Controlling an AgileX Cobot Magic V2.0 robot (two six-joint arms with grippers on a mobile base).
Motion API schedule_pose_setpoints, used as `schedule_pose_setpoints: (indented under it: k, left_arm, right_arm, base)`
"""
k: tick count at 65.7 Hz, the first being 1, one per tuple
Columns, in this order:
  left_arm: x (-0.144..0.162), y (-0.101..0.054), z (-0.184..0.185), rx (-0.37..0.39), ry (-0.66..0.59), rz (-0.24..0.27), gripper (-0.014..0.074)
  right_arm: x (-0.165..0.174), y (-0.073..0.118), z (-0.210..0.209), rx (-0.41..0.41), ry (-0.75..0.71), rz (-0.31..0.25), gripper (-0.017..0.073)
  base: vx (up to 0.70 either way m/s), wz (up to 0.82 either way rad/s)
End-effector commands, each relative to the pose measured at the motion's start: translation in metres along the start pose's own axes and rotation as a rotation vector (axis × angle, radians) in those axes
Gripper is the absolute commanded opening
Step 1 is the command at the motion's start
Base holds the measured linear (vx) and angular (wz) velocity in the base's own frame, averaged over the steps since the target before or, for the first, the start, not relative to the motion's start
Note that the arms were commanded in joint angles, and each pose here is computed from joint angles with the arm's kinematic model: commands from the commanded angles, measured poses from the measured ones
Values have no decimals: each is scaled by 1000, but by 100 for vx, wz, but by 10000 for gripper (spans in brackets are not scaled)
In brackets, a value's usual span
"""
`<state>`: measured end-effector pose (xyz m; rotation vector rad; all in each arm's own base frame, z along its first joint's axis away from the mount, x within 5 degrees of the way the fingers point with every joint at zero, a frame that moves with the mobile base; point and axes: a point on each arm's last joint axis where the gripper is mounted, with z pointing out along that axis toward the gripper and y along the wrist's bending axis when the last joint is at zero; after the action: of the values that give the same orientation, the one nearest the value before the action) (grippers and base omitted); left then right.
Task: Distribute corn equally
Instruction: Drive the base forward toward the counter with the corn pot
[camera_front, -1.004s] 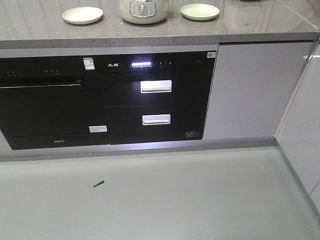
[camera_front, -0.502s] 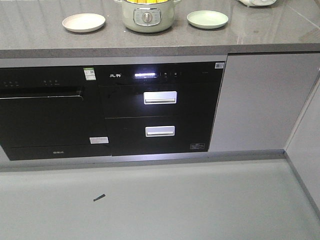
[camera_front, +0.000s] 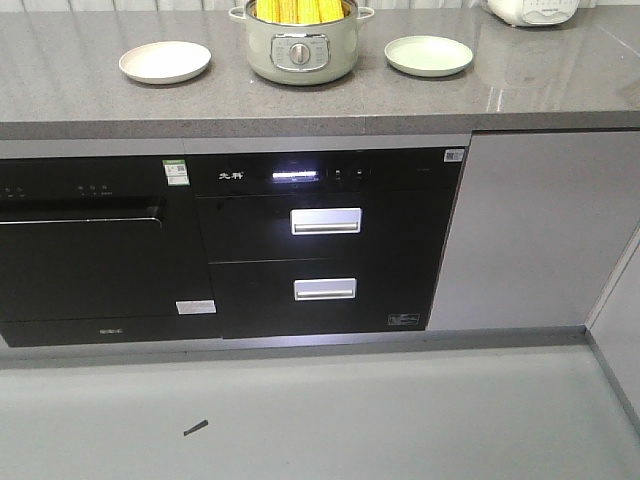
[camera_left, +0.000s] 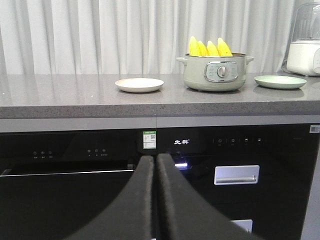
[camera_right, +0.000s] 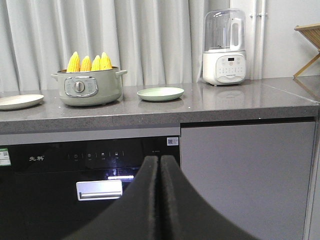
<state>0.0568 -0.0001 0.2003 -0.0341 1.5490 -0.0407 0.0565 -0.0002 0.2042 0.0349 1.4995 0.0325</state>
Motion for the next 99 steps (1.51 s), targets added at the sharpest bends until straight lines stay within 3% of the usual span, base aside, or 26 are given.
schedule_pose_setpoints:
  k: [1,99]
  left_arm:
    - [-4,-1,-1,9,-80,-11,-6]
    - [-4,-1,-1,9,-80,-11,-6]
  right_arm:
    - [-4,0,0,0,-63,-8,-10]
    - [-4,0,0,0,-63,-8,-10]
  base:
    - [19,-1]
    - [14,-3]
